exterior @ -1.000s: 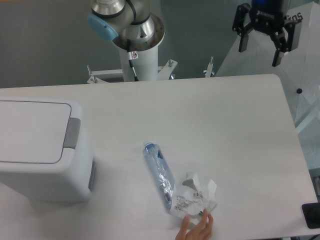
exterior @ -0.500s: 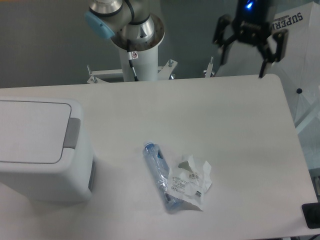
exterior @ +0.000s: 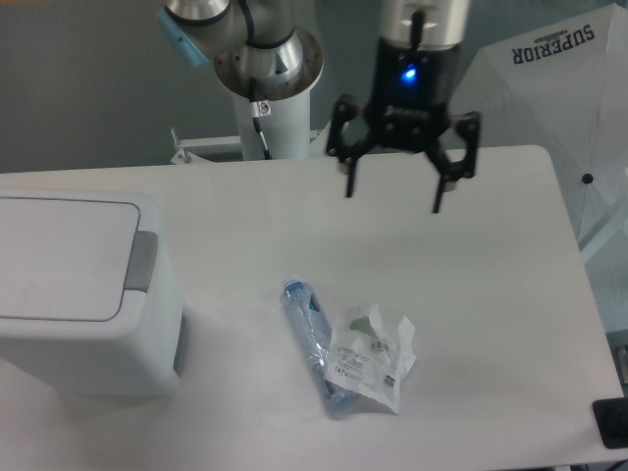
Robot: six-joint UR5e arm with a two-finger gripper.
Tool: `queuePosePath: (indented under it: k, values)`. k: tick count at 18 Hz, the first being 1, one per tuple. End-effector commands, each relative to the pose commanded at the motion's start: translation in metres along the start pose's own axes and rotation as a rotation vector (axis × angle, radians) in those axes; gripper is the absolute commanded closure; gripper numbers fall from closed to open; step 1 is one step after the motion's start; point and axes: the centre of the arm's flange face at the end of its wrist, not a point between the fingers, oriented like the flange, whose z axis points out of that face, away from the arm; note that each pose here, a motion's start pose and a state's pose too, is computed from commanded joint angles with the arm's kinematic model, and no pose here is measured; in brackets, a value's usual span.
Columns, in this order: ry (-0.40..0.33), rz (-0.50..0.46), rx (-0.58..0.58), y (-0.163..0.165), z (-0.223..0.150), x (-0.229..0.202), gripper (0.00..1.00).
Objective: Open the trash can
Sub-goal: 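Swing the gripper over to the white trash can's lid edge, then hook the gripper finger under the lid edge and lift it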
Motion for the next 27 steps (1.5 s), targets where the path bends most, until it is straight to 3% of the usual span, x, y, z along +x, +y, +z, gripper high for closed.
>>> queuePosePath:
  k: [4, 10, 15, 27]
  values:
    - [0.037, -0.096, -0.005, -0.012, 0.021, 0.037, 0.00]
    - [0.170, -0.307, -0.002, -0.014, 0.042, 0.073, 0.00]
    - [0.219, -0.307, -0.053, -0.002, 0.070, 0.096, 0.00]
    - [0.223, -0.319, -0.054, 0.010, 0.094, 0.109, 0.00]
